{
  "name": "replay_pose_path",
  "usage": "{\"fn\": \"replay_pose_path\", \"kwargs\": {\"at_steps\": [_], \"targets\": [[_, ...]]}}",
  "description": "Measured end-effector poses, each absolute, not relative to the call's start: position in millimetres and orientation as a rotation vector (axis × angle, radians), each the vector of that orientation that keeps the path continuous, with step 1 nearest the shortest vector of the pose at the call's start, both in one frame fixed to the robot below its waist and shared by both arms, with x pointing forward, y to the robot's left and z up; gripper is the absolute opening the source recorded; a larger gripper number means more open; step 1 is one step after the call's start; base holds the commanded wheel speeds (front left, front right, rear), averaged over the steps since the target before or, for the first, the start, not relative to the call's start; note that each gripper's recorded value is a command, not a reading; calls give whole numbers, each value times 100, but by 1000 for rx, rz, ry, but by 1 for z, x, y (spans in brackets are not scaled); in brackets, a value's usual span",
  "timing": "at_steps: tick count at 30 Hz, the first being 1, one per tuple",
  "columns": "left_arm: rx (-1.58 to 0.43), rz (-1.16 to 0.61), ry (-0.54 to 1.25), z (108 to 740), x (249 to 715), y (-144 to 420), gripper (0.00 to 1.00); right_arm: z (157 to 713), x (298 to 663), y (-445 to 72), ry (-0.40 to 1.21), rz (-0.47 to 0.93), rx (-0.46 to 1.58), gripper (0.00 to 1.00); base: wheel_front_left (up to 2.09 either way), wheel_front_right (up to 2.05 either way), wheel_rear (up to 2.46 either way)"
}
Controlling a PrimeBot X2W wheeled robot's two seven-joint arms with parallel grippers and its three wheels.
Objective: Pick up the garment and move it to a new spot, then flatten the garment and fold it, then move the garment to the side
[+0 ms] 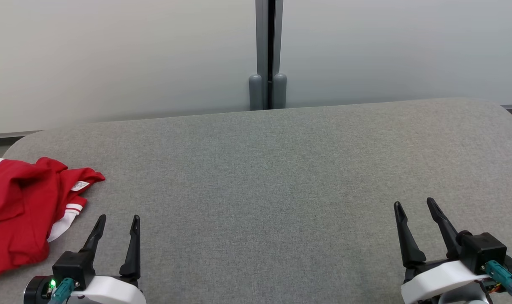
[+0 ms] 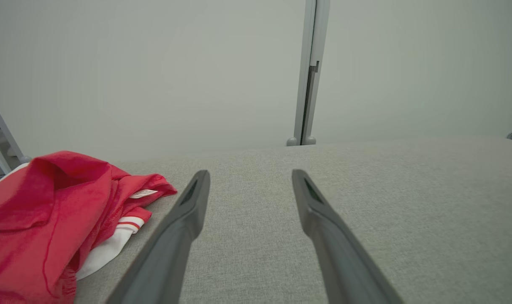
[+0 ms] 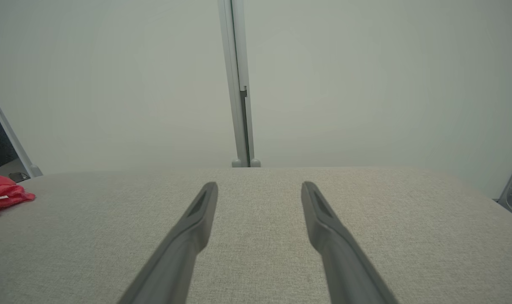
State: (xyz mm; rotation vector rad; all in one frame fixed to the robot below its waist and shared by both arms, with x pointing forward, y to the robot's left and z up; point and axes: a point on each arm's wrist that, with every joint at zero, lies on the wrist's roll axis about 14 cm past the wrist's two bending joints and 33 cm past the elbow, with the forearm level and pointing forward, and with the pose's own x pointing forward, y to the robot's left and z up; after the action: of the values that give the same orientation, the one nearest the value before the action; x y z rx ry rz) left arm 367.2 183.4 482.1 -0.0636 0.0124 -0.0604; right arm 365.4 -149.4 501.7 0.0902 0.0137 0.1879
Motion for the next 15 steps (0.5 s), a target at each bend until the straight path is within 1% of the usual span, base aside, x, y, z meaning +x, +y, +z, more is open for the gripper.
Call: {"fn": "replay_pose_path", "kwargs": {"at_steps": [15], "targets": [[-61,-58,26,475,365,182,100,502,364,-149,8,183,82,100,0,0,0]]}}
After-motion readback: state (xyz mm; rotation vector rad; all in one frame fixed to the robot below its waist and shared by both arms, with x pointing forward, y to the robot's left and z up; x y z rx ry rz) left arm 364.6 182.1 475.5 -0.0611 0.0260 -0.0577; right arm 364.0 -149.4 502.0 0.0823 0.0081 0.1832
